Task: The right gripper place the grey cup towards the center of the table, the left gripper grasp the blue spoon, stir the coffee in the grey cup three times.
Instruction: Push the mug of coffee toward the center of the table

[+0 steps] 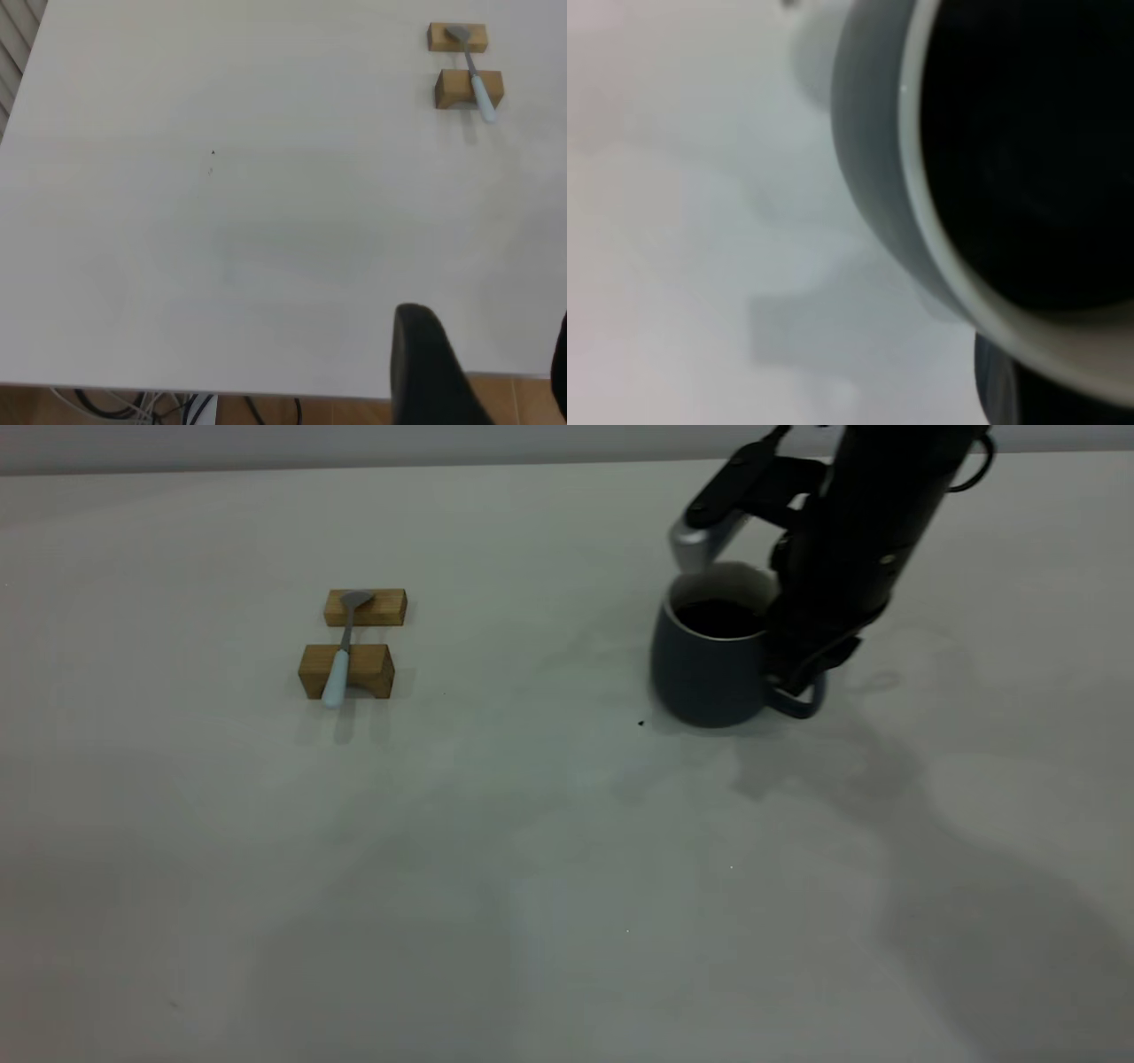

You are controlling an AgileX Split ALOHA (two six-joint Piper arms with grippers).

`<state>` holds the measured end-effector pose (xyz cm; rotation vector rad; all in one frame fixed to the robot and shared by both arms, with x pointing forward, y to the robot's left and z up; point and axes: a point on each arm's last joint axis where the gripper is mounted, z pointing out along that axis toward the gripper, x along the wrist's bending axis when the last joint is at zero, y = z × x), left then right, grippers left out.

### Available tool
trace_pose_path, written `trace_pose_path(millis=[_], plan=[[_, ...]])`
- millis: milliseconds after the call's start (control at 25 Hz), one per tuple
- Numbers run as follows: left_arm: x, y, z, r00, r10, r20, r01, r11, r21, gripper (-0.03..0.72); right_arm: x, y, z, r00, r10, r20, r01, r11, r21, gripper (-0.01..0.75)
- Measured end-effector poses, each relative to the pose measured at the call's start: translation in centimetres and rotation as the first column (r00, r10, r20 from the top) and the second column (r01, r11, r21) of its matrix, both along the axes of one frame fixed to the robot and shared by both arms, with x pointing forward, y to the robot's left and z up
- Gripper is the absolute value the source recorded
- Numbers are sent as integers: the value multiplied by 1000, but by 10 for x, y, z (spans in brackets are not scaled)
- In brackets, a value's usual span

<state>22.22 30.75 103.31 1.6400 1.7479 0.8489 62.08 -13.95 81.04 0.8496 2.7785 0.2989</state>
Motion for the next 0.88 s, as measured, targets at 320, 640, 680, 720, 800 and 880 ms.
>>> trace_pose_path(millis=[320, 640, 680, 720, 800, 880], plan=[[0, 0, 0, 1000, 0, 0, 0, 1000, 0, 419, -5, 25, -1, 998, -13, 54, 10, 999, 49, 167], [0, 0, 0, 1000, 0, 0, 0, 1000, 0, 419, -5, 29, -1, 997, -37, 68, 32, 997, 75, 169], [0, 0, 0, 1000, 0, 0, 0, 1000, 0, 419, -5, 30, 0, 997, -40, 70, 35, 996, 78, 179], [0, 0, 0, 1000, 0, 0, 0, 1000, 0, 419, -4, 30, 0, 996, -44, 73, 38, 996, 82, 193], [0, 0, 0, 1000, 0, 0, 0, 1000, 0, 419, -3, 30, 0, 995, -49, 90, 40, 995, 92, 267], [0, 0, 0, 1000, 0, 0, 0, 1000, 0, 419, -2, 31, 1, 994, -51, 93, 42, 995, 94, 364]])
